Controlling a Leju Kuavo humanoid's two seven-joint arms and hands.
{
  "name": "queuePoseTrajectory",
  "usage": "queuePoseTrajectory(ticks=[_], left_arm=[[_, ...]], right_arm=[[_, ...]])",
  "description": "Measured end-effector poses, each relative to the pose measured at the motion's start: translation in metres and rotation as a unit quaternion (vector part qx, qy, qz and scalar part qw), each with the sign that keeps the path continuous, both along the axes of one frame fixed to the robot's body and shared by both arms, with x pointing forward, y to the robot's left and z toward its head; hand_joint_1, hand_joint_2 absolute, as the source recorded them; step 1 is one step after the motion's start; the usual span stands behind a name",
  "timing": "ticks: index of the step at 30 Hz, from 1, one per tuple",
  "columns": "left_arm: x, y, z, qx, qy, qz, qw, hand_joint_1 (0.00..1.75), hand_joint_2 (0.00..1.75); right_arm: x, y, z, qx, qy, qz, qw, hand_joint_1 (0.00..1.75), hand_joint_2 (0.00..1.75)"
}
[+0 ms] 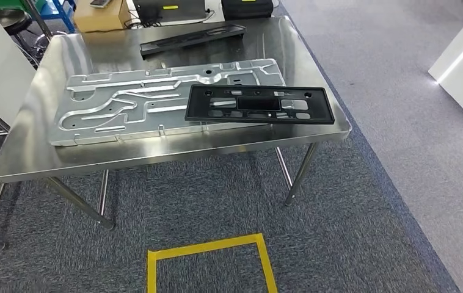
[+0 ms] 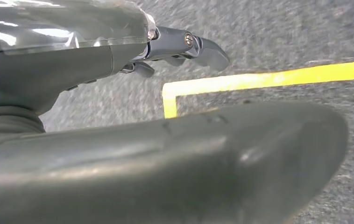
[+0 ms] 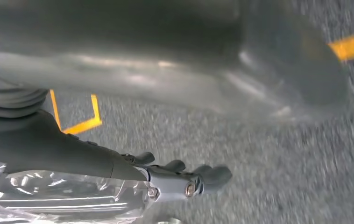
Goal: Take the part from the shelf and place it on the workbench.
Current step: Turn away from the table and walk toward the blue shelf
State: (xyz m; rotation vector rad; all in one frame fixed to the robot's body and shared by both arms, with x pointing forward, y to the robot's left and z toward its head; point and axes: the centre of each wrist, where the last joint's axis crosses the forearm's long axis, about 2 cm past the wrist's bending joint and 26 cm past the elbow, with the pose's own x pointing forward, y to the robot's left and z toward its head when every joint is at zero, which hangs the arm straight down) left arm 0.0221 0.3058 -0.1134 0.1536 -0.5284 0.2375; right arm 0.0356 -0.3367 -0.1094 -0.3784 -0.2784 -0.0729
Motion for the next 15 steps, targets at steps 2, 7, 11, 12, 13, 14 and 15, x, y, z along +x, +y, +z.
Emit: queuePoseTrajectory(ticks=[2,7,11,12,13,14,15], left_arm=[[0.000,0.000,0.000,0.001,0.000,-0.008,1.000,0.00,0.00],[0.002,0.000,0.000,0.001,-0.002,-0.022,1.000,0.00,0.00],[0.002,0.001,0.000,0.003,-0.008,-0.028,1.000,0.00,0.00],[0.003,0.001,0.000,0.004,-0.009,-0.029,1.000,0.00,0.00],[0.003,0.002,0.000,0.004,-0.011,-0.031,0.999,0.00,0.00],[0.004,0.002,0.000,0.005,-0.012,-0.033,0.999,0.00,0.00],[0.005,0.003,0.000,0.006,-0.013,-0.035,0.999,0.00,0.00]], right_arm=[[0.000,0.003,0.000,0.014,0.004,-0.001,1.000,0.00,0.00],[-0.001,0.007,-0.001,0.032,-0.004,-0.012,0.999,0.00,0.00],[0.001,0.010,-0.001,0.037,-0.010,-0.025,0.999,0.00,0.00],[0.002,0.011,-0.001,0.038,-0.012,-0.027,0.999,0.00,0.00],[0.003,0.011,-0.001,0.039,-0.013,-0.029,0.999,0.00,0.00],[0.004,0.012,-0.001,0.040,-0.014,-0.030,0.999,0.00,0.00],[0.004,0.013,-0.001,0.041,-0.015,-0.032,0.999,0.00,0.00]])
